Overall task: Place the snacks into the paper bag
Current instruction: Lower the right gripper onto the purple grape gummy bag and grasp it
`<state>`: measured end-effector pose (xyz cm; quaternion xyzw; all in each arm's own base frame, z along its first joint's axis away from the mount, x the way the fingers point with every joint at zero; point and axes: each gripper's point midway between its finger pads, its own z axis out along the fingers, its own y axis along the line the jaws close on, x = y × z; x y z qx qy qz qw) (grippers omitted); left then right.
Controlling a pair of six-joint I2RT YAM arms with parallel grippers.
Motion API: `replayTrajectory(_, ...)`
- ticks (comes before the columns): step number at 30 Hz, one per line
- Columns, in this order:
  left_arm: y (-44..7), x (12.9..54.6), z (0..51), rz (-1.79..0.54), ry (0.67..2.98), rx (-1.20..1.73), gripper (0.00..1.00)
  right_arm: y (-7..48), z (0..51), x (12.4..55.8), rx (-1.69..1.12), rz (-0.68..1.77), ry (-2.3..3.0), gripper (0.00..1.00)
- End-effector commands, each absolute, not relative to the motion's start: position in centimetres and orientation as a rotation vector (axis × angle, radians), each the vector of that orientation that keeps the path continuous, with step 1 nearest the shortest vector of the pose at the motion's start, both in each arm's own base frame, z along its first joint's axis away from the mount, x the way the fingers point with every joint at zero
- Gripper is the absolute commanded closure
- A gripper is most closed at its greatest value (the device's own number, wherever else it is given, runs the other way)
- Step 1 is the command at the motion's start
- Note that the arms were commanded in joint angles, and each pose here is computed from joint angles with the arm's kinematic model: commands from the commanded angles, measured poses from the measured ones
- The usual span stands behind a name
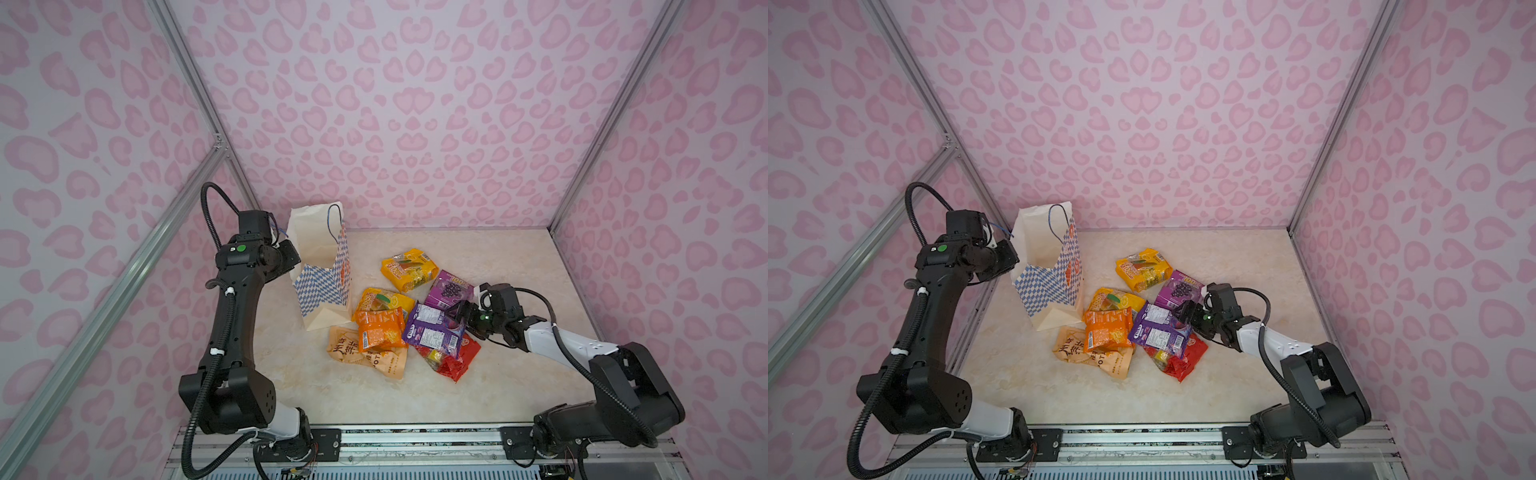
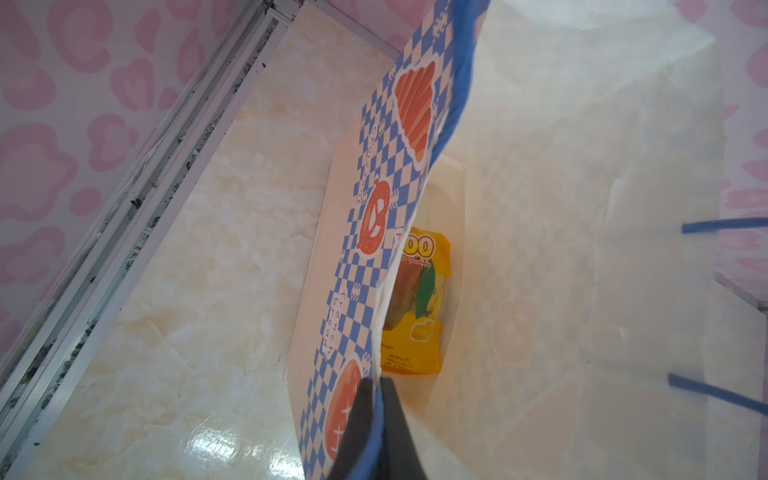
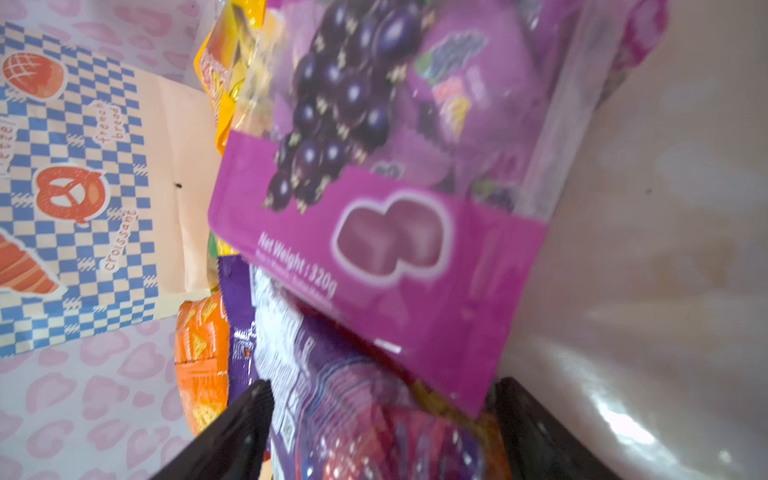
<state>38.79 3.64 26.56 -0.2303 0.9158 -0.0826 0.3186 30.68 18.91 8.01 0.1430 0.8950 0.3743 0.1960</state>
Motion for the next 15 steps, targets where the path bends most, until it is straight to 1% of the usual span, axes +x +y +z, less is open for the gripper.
replayTrajectory(1, 3.6, 38.5, 26.1, -0.211, 2.429, -0.603, 0.97, 19.2, 9.0, 30.1, 0.33, 1.083, 2.465, 0.13)
replayTrajectory(4, 3.4, 38.5, 25.8, -0.225, 2.435, -0.603, 0.96, 19.5, 9.2, 29.5, 0.276, 1.093, 2.465, 0.13)
replayTrajectory(9, 3.4, 38.5, 25.7, -0.229, 2.434, -0.601, 0.96, 20.3, 8.1, 29.4, 0.165, 1.013, 2.551, 0.2)
replayTrajectory(12, 3.4, 38.4, 25.8, -0.226, 2.434, -0.599, 0.96, 20.7, 6.9, 29.2, 0.153, 0.987, 2.609, 0.29)
replayTrajectory(14, 3.4, 38.3, 26.0, -0.225, 2.432, -0.597, 0.96, 21.1, 6.6, 29.1, 0.145, 1.003, 2.618, 0.37)
replayTrajectory(15, 3.4, 38.3, 26.0, -0.223, 2.431, -0.596, 0.96, 21.3, 6.7, 29.2, 0.14, 1.012, 2.613, 0.42)
